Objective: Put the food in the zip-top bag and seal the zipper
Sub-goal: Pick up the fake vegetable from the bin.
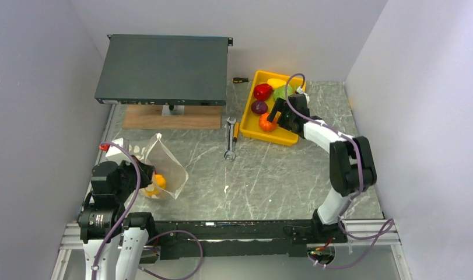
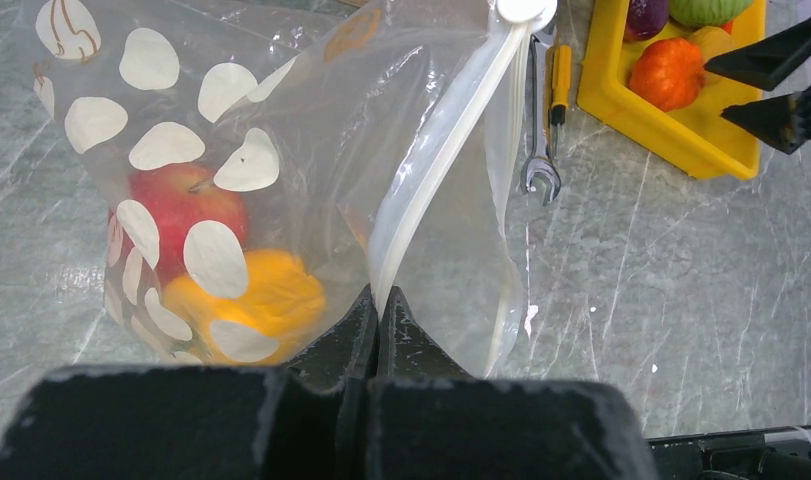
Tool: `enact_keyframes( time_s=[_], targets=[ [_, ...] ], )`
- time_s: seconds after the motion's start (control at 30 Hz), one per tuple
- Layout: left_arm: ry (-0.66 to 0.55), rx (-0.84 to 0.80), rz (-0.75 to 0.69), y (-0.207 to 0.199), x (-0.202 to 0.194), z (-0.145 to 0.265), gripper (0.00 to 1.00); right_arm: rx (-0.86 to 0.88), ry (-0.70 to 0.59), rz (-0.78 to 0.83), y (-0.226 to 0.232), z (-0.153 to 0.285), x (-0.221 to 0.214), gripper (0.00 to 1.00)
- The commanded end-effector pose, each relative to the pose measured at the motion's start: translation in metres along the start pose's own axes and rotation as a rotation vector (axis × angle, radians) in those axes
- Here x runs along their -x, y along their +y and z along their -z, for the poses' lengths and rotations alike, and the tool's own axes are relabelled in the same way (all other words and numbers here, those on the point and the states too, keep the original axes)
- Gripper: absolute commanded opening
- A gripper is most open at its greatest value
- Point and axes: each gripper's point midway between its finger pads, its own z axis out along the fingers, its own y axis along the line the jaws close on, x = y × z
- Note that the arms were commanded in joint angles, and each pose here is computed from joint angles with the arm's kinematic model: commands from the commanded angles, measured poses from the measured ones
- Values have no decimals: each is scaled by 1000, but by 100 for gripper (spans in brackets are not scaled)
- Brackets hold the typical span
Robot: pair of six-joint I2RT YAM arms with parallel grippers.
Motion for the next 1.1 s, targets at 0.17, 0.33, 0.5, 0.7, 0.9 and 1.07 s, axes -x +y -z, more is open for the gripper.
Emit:
enact_keyframes(
  time_s=[0.17,0.33,0.5,0.7,0.9,1.07],
  targets=[
    [-22,-25,-17,-5,7,-2,0,65,52,-70,8,-48,5,100],
    [-14,-24,-17,-5,7,-3,0,73,59,-79,6,-65,1,99],
    [-13,-20,-14,-4,7,-4,0,157,39,-84,11,-68,-1,90],
    [-10,-21,-14,-4,7,-4,0,206,38,-80,16,-62,0,45],
    [-12,-22,-15,-4,7,-4,0,244,2,-64,26,-31,14,11],
    [-11,-25,-16,-5,6,-4,0,287,-19,-51,34,4,18,0]
  ],
)
